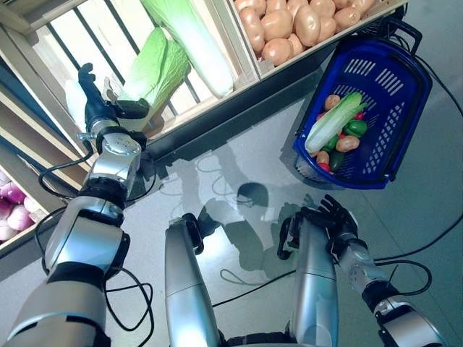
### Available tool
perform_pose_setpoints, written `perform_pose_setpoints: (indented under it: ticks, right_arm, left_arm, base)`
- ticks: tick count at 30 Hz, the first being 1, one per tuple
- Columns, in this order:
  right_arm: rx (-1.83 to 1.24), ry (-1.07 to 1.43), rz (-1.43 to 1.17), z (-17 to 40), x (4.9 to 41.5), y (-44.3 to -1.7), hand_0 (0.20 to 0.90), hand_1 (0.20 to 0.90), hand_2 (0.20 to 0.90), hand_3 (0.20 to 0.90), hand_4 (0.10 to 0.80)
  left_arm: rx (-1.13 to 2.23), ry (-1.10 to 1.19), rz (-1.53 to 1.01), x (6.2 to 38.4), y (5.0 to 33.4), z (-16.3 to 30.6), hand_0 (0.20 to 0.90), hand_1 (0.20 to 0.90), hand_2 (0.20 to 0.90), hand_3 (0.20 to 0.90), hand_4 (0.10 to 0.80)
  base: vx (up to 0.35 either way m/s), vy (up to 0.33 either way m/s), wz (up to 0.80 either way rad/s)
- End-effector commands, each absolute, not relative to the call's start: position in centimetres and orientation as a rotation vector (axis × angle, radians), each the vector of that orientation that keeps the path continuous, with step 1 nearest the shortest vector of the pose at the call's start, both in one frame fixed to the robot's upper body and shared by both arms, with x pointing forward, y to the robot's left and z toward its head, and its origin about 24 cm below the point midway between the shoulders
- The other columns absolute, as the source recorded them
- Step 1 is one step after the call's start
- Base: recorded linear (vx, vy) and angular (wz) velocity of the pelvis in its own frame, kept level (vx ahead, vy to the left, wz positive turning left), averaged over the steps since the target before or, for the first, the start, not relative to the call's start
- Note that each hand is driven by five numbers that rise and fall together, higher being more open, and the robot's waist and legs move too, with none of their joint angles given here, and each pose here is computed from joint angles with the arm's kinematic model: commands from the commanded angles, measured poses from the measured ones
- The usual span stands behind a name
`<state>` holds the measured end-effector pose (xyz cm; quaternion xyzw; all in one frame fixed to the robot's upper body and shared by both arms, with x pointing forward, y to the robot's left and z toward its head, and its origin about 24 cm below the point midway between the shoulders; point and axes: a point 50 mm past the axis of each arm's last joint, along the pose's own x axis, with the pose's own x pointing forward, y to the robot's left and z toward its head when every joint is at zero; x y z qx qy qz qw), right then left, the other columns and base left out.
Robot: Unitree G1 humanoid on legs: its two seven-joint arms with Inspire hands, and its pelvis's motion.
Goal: Put vegetables into the basket
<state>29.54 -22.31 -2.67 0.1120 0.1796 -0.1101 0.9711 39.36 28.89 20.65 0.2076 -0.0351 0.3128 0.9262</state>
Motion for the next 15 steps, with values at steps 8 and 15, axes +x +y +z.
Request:
perform_pose_setpoints:
  ticks: [8,15]
  right_arm:
    - [0.264,0.291,-0.280,-2.0,28.2,-25.7,0.900,0.900,0.900,0.900,0.800]
    - [0.253,0.308,-0.288,-2.3,27.5,-26.7,0.900,0.900,0.900,0.900,0.800]
  left_arm:
    - [0.392,-0.099,0.427,38.6,32.0,23.5,0.900,0.900,0.900,0.900,0.800]
    - [0.462,-0.016,0.247,38.6,31.5,22.0,0.900,0.900,0.900,0.900,0.800]
  base:
    - [0.005,0.003,-0.03]
    - [0.002,-0.001,0.00]
